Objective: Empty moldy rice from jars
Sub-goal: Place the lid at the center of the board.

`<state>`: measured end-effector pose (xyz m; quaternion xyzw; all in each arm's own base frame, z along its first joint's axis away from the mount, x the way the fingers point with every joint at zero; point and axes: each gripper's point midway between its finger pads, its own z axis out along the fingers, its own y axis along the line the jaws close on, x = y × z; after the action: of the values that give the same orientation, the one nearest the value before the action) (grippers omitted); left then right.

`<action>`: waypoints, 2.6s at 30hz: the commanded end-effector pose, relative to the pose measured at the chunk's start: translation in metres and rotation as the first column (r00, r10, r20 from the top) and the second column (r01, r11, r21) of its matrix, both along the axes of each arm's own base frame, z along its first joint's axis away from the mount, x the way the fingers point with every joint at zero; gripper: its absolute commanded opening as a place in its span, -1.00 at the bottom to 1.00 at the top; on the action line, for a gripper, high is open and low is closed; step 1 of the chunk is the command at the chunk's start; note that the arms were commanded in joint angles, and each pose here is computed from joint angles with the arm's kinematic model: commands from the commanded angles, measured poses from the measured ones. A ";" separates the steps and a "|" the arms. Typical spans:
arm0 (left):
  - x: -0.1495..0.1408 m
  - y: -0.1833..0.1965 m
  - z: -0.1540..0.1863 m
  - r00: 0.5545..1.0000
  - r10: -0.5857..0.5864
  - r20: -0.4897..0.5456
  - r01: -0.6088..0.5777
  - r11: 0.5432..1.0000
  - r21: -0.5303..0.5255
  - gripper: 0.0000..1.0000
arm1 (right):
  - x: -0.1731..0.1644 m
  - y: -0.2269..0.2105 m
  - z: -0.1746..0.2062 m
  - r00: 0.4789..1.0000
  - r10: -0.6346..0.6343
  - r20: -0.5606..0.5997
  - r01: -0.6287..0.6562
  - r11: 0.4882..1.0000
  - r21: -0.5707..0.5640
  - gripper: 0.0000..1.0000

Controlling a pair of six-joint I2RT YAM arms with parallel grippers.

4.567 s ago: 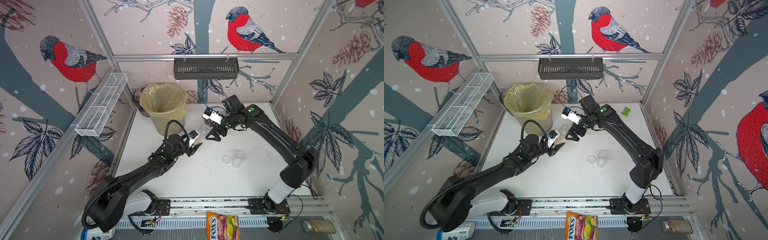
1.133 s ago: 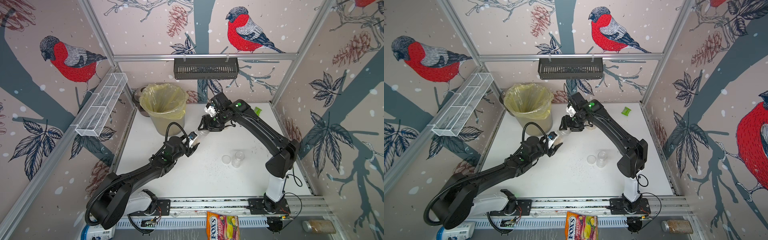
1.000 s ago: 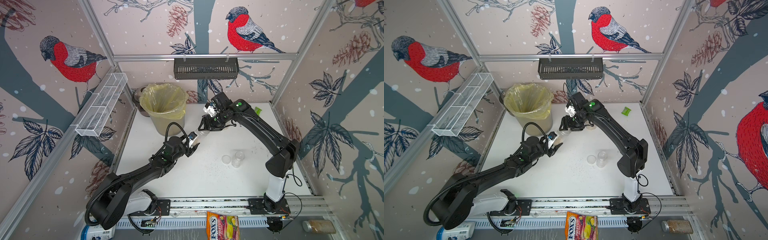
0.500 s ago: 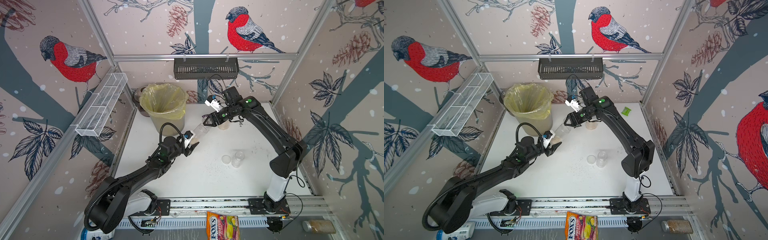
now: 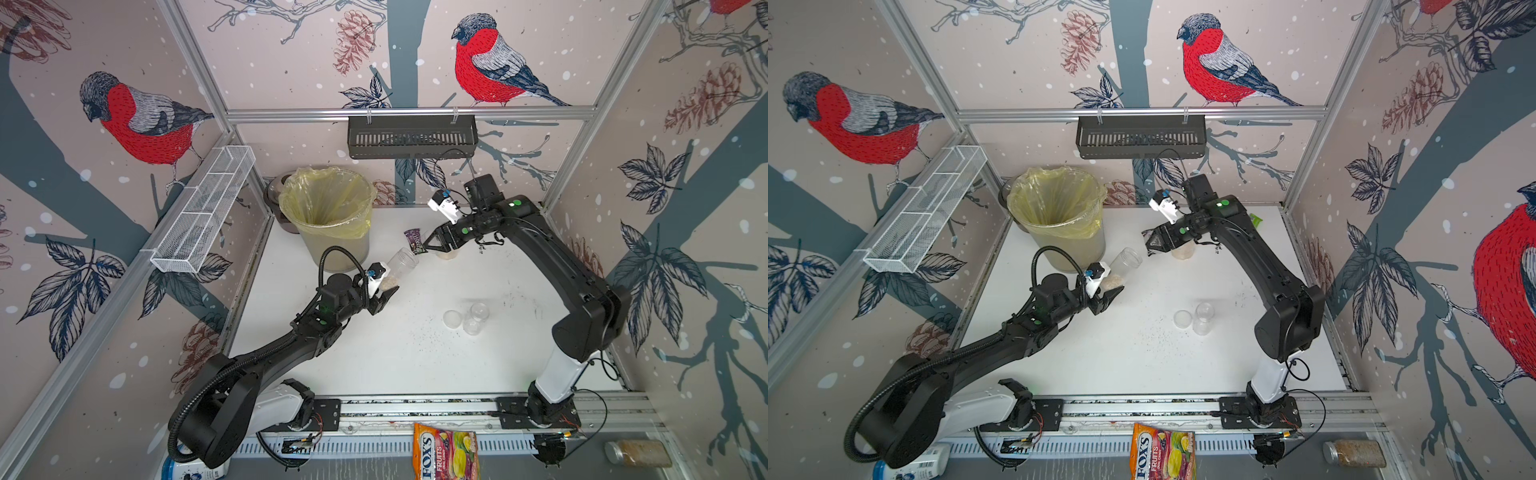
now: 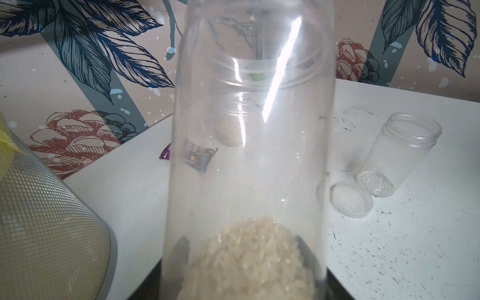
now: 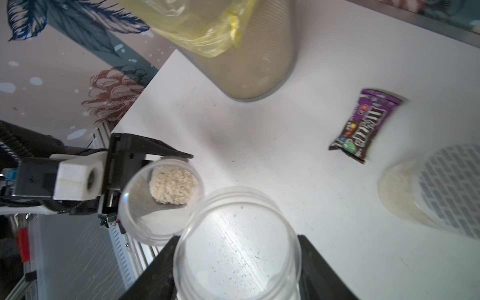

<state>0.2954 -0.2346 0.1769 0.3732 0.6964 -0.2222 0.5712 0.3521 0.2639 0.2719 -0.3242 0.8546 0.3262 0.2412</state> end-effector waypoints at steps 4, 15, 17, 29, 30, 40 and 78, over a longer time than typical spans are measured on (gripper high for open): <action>0.003 0.003 0.015 0.999 0.023 0.039 -0.022 1.000 -0.022 -1.00 | 0.017 -0.050 -0.020 0.975 -0.220 -0.027 0.221 0.974 0.041 -0.08; 0.001 0.012 0.033 0.997 0.058 0.059 -0.057 0.998 -0.010 -1.00 | 0.032 -0.163 -0.127 0.749 -0.662 0.003 0.655 0.741 -0.151 -0.05; -0.001 0.012 0.035 0.996 0.055 0.063 -0.055 0.998 -0.013 -1.00 | 0.033 -0.171 -0.139 0.718 -0.696 0.003 0.687 0.708 -0.164 -0.05; -0.002 0.016 0.050 0.996 0.070 0.060 -0.070 0.998 0.002 -1.00 | 0.033 -0.191 -0.205 0.616 -0.788 -0.001 0.745 0.582 -0.326 0.00; -0.002 0.017 0.051 0.995 0.073 0.062 -0.073 0.997 0.003 -1.00 | 0.032 -0.192 -0.208 0.611 -0.792 0.002 0.745 0.574 -0.339 0.00; 0.003 0.020 0.058 0.992 0.111 0.062 -0.110 0.994 -0.027 -1.00 | 0.025 -0.179 -0.237 0.610 -0.792 -0.003 0.712 0.550 -0.436 0.11; 0.004 0.029 0.079 0.982 0.166 0.089 -0.160 0.985 -0.071 -1.00 | 0.028 -0.183 -0.202 0.598 -0.800 0.041 0.740 0.532 -0.411 0.97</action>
<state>0.2968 -0.2068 0.2425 0.3119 0.7019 -0.1821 0.6140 0.3785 0.0888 0.0576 0.0639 0.9738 0.0488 0.2127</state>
